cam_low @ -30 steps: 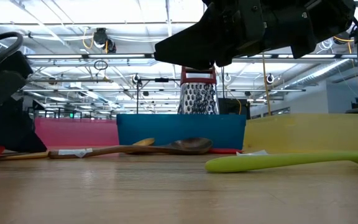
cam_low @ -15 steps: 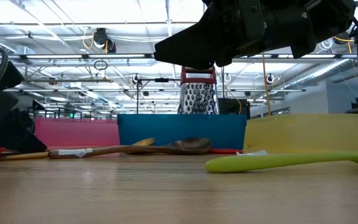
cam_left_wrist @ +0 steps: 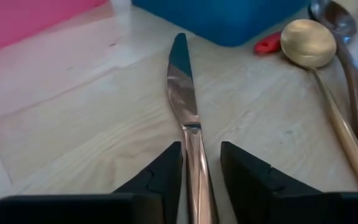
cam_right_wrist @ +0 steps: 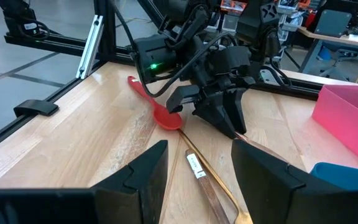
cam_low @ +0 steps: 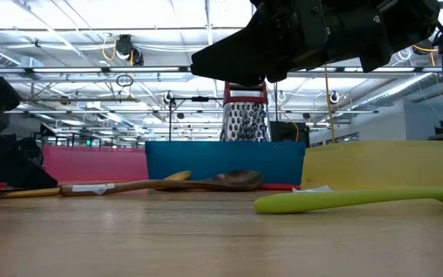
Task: Pick & Place Kitchen Items
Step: Put the gold table knife into the yellow bin
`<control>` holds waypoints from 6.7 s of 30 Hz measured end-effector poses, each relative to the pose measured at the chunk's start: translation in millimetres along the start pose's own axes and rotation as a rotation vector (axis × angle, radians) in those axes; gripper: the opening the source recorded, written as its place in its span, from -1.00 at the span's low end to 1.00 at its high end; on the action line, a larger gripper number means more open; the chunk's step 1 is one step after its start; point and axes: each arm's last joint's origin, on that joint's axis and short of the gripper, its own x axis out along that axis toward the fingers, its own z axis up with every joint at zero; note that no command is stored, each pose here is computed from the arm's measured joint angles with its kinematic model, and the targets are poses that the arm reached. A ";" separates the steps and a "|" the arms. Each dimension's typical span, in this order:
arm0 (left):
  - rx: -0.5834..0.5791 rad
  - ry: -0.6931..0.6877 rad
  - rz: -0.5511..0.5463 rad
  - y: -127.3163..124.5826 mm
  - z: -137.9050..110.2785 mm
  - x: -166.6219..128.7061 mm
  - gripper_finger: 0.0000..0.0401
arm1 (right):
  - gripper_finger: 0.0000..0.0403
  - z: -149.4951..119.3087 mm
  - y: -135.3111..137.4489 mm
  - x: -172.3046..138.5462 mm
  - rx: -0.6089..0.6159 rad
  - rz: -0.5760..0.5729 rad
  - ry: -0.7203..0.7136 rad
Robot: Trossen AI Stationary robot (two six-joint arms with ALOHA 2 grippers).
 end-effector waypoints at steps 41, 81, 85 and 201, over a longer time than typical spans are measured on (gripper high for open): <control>0.024 0.025 -0.019 -1.7 -1.0 -4.6 -0.14 | -0.15 0.1 -0.7 0.1 -0.033 -0.003 0.000; 0.114 0.103 -0.032 -50.2 13.9 -27.6 -0.76 | -0.15 0.0 -0.7 0.1 -0.029 -0.002 0.000; 0.138 0.112 -0.059 -61.4 17.2 -32.6 -0.75 | -0.15 -2.2 -0.5 0.1 -0.035 0.000 0.023; 0.235 -0.230 -0.513 -159.0 168.5 -30.2 -0.75 | -1.00 53.5 -5.4 -107.9 -0.227 -0.439 0.445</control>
